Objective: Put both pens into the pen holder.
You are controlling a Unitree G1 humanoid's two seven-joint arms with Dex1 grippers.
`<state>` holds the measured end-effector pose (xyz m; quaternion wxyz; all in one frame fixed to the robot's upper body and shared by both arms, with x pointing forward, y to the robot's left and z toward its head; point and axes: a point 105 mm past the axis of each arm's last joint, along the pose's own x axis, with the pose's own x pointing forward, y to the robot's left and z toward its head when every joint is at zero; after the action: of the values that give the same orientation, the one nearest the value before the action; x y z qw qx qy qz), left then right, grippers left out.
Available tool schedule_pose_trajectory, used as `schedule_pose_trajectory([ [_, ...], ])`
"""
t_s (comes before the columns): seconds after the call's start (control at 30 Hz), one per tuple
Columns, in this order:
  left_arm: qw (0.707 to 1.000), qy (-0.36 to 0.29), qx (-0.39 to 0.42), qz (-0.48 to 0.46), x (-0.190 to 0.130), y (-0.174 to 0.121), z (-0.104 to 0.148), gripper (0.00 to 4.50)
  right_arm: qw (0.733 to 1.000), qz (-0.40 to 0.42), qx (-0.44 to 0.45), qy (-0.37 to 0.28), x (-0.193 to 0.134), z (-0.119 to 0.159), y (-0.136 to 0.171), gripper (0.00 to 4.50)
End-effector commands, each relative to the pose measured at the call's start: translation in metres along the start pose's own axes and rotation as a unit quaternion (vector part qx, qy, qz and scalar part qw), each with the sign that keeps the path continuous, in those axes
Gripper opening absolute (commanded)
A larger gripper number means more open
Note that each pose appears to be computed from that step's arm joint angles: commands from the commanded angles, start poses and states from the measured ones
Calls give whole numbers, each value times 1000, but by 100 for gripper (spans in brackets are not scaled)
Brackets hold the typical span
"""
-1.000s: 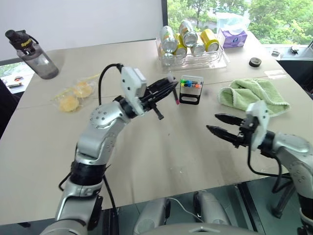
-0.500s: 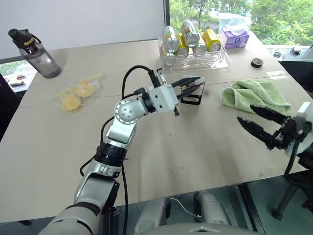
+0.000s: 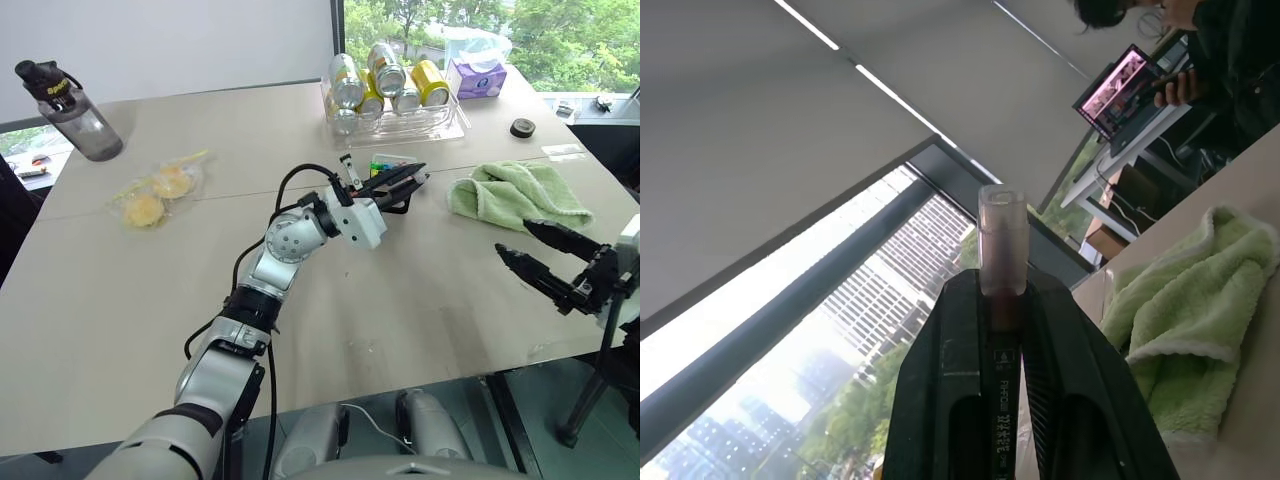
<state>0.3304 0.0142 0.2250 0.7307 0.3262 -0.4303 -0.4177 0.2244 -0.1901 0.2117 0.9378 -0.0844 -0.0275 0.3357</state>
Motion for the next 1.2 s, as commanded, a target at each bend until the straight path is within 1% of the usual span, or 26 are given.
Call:
schedule_pose_trajectory([
  [0.03,1000,-7,12,16,2,10,0,0,1000,4,-20,-15,-1,12,3,288],
  [0.33,1000,3,0,25,9,13,-11,0,1000,8,-21,-16,2,14,3,288],
  [0.73,999,4,-11,31,11,15,-16,0,1000,6,-15,-26,2,16,5,288],
  [0.93,999,7,-29,39,11,15,-19,0,1000,5,-18,-24,1,16,4,288],
  [1.0,999,9,-32,43,10,16,-19,100,1000,5,-19,-24,1,16,4,297],
  [1.03,998,10,-33,47,10,16,-20,124,1000,5,-19,-24,1,16,4,297],
  [1.07,998,10,-34,49,10,17,-20,167,999,5,-20,-24,1,16,4,297],
  [1.1,998,11,-34,53,10,17,-20,224,999,6,-20,-24,1,17,3,297],
  [1.13,998,11,-33,56,9,18,-20,263,999,6,-20,-24,1,17,3,297],
  [1.2,998,13,-32,59,9,19,-21,369,999,7,-20,-24,1,16,3,297],
])
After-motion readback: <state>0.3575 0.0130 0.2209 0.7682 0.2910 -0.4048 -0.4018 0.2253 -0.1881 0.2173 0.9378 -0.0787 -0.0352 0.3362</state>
